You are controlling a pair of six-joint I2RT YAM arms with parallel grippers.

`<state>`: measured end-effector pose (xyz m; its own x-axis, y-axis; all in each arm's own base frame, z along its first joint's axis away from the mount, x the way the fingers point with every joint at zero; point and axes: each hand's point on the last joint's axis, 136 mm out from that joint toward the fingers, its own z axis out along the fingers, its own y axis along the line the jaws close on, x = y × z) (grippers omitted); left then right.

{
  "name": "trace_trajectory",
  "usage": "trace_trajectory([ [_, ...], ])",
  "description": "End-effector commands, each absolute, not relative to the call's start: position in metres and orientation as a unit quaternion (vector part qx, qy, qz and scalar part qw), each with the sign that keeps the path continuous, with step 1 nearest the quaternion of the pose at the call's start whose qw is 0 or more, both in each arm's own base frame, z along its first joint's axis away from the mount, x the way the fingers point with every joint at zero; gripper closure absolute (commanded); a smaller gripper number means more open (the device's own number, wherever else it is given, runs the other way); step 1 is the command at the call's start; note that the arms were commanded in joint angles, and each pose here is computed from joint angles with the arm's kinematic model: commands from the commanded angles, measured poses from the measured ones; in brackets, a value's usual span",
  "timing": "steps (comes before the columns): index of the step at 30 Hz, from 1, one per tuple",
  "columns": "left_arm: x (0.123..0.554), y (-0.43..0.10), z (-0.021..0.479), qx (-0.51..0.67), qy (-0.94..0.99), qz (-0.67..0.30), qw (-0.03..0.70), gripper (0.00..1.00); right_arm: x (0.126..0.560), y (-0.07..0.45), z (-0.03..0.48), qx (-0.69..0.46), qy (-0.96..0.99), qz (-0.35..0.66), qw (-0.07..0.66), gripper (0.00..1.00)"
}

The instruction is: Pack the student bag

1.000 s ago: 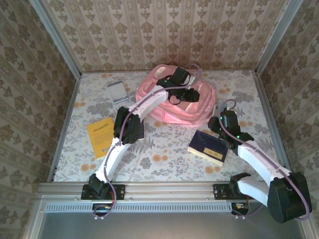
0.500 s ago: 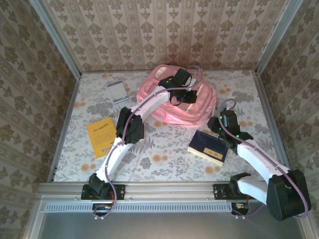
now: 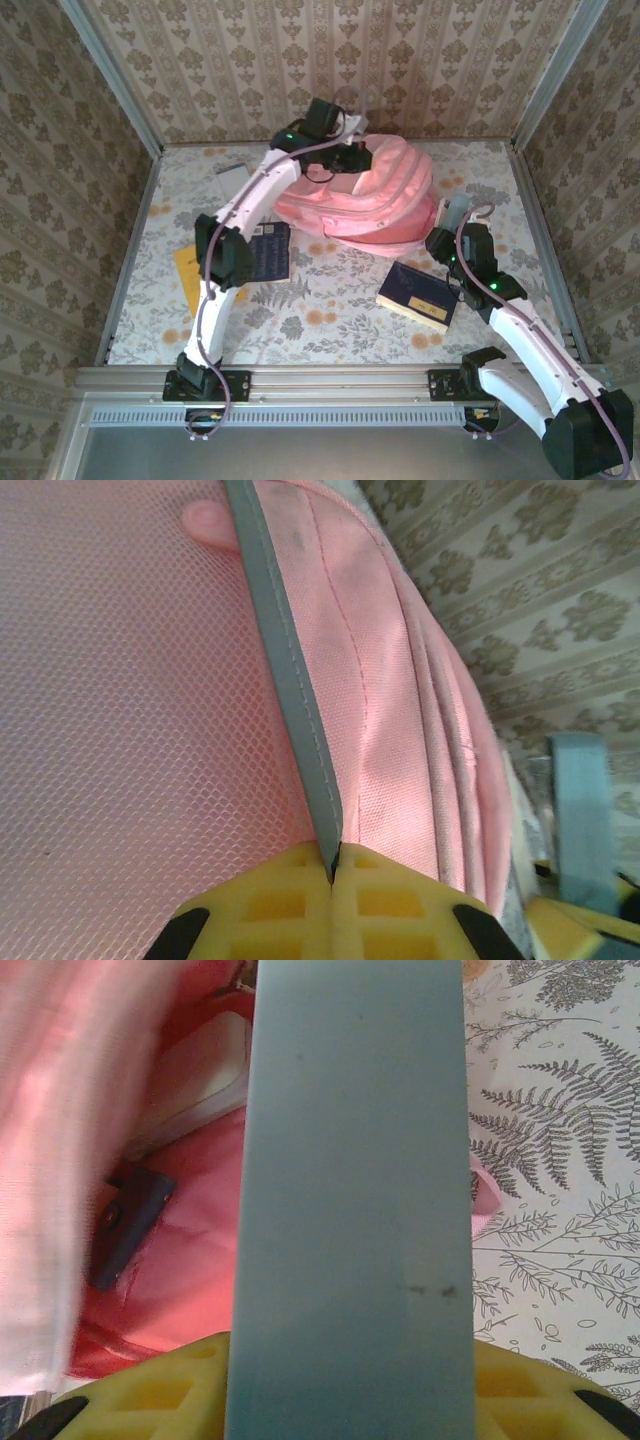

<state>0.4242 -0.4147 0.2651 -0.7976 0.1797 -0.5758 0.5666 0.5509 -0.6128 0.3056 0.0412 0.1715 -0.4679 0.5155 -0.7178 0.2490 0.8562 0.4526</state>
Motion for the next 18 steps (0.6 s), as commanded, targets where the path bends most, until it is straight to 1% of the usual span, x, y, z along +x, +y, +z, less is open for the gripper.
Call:
trace_trajectory([
  [1, 0.391, -0.409, 0.331, 0.254, 0.8, -0.489, 0.238, 1.0, 0.318, 0.056, 0.194, 0.198, 0.836, 0.181, 0.478, 0.98],
  [3, 0.389, -0.398, 0.34, 0.258, 0.795, -0.493, 0.243, 1.0, 0.326, 0.072, 0.198, 0.171, 0.834, 0.222, 0.475, 0.98],
  [7, 0.391, -0.376, 0.355, 0.26, 0.784, -0.506, 0.248, 1.0, 0.344, 0.115, 0.208, 0.103, 0.822, 0.336, 0.448, 0.98],
  [11, 0.397, -0.362, 0.366, 0.254, 0.771, -0.531, 0.244, 1.0, 0.359, 0.155, 0.213, 0.042, 0.808, 0.433, 0.397, 1.0],
  [15, 0.4, -0.356, 0.373, 0.251, 0.763, -0.545, 0.24, 1.0, 0.373, 0.176, 0.208, 0.028, 0.806, 0.479, 0.347, 1.0],
  [16, 0.4, -0.355, 0.374, 0.251, 0.762, -0.546, 0.24, 1.0, 0.38, 0.178, 0.197, 0.034, 0.81, 0.48, 0.334, 1.0],
  [18, 0.398, -0.356, 0.376, 0.254, 0.759, -0.55, 0.238, 1.0, 0.39, 0.184, 0.191, 0.044, 0.811, 0.484, 0.326, 1.0],
])
